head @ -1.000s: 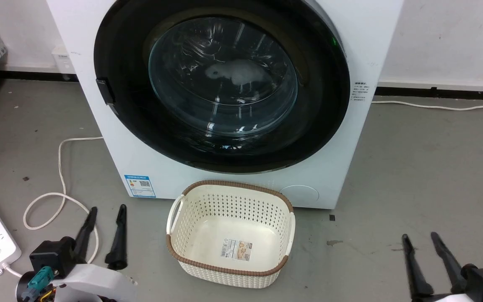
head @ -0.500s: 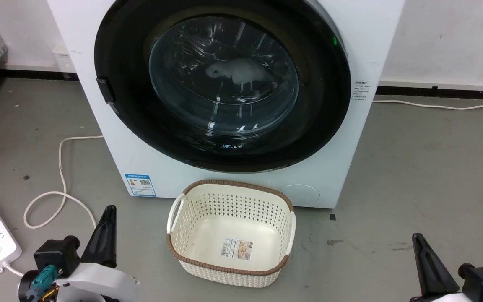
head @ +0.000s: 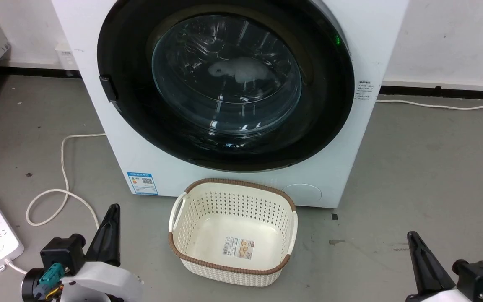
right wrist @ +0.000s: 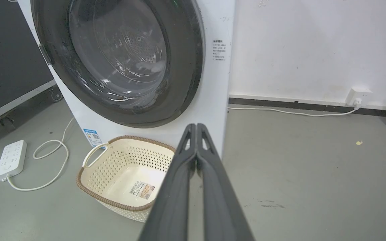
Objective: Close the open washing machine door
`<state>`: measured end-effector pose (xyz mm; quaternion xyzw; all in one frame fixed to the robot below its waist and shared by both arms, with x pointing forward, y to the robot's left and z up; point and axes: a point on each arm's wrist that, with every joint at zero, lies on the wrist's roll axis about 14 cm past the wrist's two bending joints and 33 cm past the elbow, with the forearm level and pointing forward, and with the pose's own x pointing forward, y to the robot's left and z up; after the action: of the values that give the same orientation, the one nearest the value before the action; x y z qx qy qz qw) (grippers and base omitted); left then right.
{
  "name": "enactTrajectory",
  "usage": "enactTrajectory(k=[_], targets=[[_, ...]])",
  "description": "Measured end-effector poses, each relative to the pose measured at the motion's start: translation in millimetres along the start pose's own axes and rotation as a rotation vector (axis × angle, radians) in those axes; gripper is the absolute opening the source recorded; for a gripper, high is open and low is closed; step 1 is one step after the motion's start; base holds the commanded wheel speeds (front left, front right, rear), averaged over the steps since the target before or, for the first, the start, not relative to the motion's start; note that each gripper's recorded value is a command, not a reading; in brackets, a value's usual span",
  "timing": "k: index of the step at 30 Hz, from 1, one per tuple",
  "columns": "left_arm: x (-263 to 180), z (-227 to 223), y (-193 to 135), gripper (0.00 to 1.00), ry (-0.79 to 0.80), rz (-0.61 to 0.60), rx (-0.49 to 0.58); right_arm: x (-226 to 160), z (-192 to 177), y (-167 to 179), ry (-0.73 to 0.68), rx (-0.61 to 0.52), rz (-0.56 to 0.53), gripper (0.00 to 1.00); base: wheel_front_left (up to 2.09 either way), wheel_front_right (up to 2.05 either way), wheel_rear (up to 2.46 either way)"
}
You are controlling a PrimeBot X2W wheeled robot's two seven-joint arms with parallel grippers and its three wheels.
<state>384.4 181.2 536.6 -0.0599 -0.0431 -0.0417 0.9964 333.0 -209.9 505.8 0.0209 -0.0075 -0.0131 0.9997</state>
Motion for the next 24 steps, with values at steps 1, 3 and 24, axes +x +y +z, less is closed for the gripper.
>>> enactTrajectory(k=[1,3,24], targets=[[0,0,0,0.00,0.003,0.001,0.000,1,0,0,0.000,0.000,0.002,0.00,0.00,0.00,0.00],[0,0,0,0.00,0.001,0.002,0.005,1,1,1,0.000,-0.001,0.005,0.00,0.00,0.00,0.00],[-1,0,-3,0.00,0.012,0.010,0.038,8,2,12,0.012,-0.014,0.039,0.00,0.00,0.00,0.00]])
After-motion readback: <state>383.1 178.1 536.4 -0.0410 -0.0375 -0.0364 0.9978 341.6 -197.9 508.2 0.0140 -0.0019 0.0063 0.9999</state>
